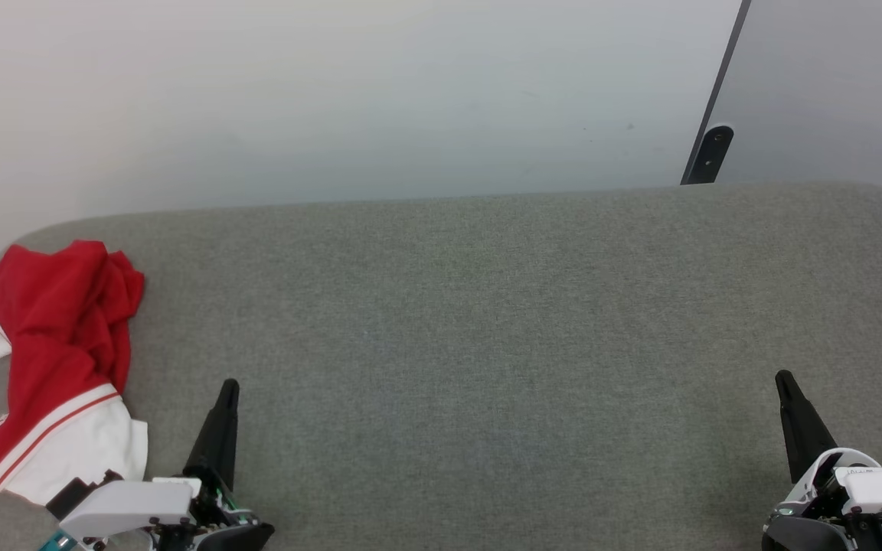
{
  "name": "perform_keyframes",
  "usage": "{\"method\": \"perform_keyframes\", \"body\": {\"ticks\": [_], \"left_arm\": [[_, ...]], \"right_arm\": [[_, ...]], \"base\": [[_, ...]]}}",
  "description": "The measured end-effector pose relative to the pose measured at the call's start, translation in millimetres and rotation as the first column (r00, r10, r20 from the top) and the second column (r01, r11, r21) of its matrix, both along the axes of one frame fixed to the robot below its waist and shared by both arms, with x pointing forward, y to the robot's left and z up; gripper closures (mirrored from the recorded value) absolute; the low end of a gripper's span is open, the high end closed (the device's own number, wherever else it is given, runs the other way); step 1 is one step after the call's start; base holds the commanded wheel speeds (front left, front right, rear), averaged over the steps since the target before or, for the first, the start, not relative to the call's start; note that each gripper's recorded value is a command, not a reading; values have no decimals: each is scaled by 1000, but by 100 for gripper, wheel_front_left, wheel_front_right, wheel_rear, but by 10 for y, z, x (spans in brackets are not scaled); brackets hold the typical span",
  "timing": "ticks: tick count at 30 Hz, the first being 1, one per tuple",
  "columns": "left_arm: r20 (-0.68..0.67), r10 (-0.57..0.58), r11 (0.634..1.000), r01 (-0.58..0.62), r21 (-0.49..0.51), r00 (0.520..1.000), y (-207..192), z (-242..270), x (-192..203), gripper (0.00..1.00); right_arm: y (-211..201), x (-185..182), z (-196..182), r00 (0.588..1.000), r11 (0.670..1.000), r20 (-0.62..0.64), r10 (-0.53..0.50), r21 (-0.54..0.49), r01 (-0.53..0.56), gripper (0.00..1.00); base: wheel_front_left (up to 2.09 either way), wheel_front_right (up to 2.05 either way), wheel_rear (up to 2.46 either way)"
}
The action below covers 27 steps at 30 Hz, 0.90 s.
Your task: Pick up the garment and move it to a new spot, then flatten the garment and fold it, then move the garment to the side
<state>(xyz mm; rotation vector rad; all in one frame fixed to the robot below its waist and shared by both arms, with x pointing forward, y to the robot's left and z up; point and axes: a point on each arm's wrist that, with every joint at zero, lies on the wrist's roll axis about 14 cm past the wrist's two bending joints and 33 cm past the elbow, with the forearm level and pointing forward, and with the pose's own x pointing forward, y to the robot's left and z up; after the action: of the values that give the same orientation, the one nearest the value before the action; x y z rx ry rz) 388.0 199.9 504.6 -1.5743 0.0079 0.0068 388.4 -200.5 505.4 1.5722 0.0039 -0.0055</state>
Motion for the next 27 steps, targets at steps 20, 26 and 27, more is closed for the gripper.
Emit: {"method": "perform_keyframes", "body": {"ticks": [20,26,27], "left_arm": [[-92,1,1000,-3,-15,996,-29,-308,-146,0],[-87,9,1000,-8,13,996,-49,-291,-154,0],[-86,8,1000,-6,23,996,-54,-287,-154,0]], "right_arm": [[1,-128,-278,997,1000,-82,-4,9,5,0],[16,-145,-271,997,1000,-80,-11,-10,11,0],[20,-147,-269,997,1000,-80,-11,-18,9,0]], "base": [[0,0,0],[0,0,0],[0,0,0]]}}
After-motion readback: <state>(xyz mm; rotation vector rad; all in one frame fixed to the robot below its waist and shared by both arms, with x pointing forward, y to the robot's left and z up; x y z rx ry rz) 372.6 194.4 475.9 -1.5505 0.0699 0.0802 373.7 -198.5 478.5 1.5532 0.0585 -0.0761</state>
